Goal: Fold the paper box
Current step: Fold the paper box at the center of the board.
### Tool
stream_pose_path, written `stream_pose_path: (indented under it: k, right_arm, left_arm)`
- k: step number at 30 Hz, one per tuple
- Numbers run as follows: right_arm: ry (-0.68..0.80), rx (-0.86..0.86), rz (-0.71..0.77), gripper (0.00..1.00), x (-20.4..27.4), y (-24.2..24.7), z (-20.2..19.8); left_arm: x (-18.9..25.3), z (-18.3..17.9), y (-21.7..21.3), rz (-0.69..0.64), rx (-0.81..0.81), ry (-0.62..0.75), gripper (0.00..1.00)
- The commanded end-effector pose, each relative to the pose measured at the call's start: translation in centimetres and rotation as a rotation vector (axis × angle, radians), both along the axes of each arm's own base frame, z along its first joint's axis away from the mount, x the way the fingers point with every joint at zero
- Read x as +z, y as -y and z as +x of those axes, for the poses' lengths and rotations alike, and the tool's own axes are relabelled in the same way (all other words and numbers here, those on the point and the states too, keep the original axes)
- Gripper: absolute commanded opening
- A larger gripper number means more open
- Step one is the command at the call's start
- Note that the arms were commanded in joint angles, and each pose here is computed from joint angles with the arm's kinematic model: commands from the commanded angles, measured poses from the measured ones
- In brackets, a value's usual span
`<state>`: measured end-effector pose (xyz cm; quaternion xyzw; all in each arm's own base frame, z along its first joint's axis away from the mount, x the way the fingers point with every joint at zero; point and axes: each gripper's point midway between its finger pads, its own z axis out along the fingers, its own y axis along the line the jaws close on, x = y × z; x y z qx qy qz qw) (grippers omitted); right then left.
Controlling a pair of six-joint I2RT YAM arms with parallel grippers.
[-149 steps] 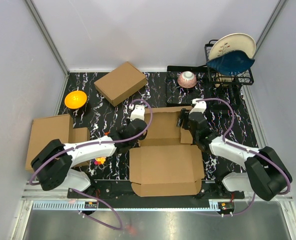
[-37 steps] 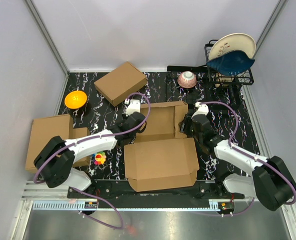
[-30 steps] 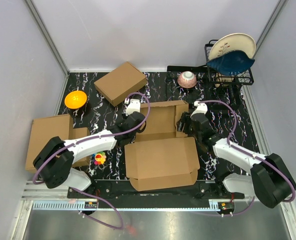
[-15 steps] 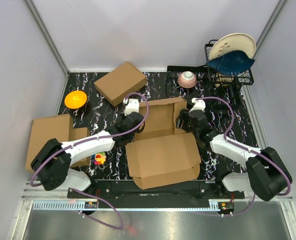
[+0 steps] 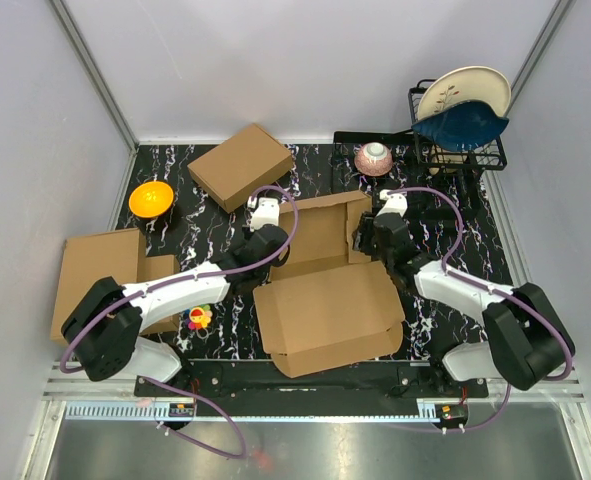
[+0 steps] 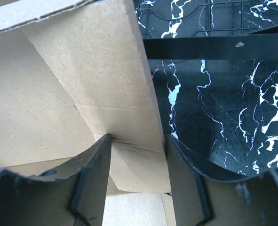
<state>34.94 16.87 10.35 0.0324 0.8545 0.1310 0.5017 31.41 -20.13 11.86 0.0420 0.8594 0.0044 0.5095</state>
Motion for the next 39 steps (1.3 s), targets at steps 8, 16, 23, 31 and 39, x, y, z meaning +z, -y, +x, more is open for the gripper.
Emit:
stream_pose_path:
  k: [8,16,23,31,39]
  right_arm:
    - [0.028,-0.054,-0.023,0.56,0.6,0.9,1.5]
    - [0.053,0.119,0.099,0.83,3.9,-1.6,-1.0]
    - [-0.035,0.169,0.073,0.82,2.5,-1.8,-2.7]
    - [-0.021,0.213,0.109,0.85,5.5,-2.0,-4.2]
    - [0.036,0.249,0.109,0.86,11.3,-1.2,-6.0]
  left_arm:
    - [0.7,-0.9,1.8,-0.018,-0.099,0.006,0.0]
    - [0.2,-0.7,1.7,0.016,-0.079,-0.017,0.0]
    - [0.5,-0.6,1.7,0.012,-0.075,-0.014,0.0]
    - [0.2,-0.5,1.1,0.025,-0.029,-0.025,0.0]
    - [0.9,0.4,-0.3,-0.025,0.111,0.056,0.0]
